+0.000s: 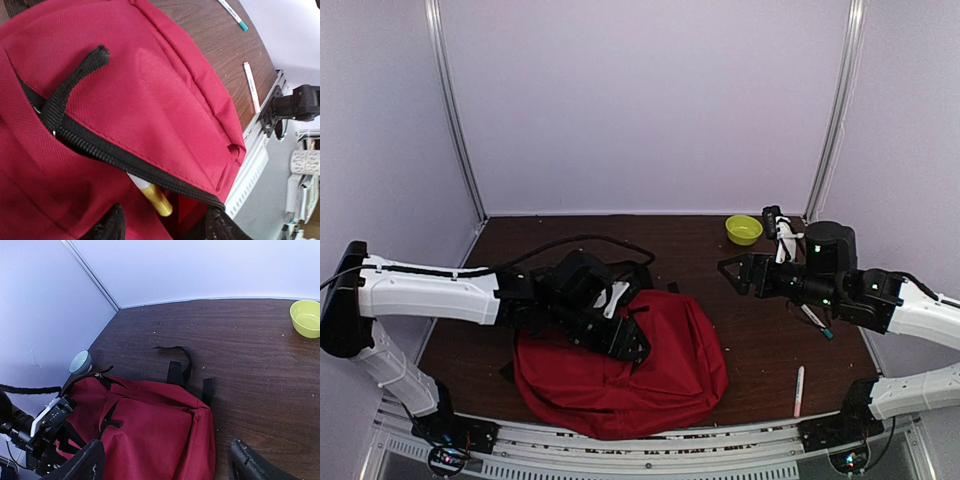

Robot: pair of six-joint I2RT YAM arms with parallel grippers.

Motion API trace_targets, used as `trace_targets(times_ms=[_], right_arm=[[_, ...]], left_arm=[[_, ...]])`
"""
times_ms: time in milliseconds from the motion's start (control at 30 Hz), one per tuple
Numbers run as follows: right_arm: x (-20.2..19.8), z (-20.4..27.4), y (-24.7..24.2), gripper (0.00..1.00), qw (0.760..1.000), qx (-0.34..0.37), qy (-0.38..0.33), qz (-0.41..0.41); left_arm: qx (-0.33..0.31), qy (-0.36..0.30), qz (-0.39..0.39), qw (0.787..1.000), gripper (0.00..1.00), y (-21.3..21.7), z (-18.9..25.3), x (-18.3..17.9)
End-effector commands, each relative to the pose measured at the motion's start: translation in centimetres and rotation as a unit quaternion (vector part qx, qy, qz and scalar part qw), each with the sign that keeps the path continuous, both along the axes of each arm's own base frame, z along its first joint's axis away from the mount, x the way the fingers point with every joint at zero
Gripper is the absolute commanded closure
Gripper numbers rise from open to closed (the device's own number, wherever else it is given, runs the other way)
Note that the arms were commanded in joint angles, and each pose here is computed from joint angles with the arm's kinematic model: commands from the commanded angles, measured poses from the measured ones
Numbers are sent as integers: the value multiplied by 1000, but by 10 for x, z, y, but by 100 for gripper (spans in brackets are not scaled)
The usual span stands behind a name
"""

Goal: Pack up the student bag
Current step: Place the pen in the lower front pocket of the bag.

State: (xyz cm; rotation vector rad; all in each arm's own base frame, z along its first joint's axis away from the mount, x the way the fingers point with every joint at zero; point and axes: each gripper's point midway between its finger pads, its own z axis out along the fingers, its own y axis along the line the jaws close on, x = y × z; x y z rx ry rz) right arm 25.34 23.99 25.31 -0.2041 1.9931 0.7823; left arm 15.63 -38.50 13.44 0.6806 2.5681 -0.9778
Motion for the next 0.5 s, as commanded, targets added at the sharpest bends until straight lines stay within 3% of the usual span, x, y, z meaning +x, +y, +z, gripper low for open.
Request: trace_targets(times_ms=[0, 267, 467], right_arm=[[0, 4, 0, 15, 1000, 9, -1, 1], [3, 6, -7, 15, 1000, -16, -10, -12], [7, 4, -14, 15, 999, -30, -11, -33]], left_arm=[[21, -86, -28, 996, 42, -1, 33, -1], [87, -120, 18, 989, 45, 24, 21, 10], [99, -142, 56, 983, 52, 32, 23, 22]])
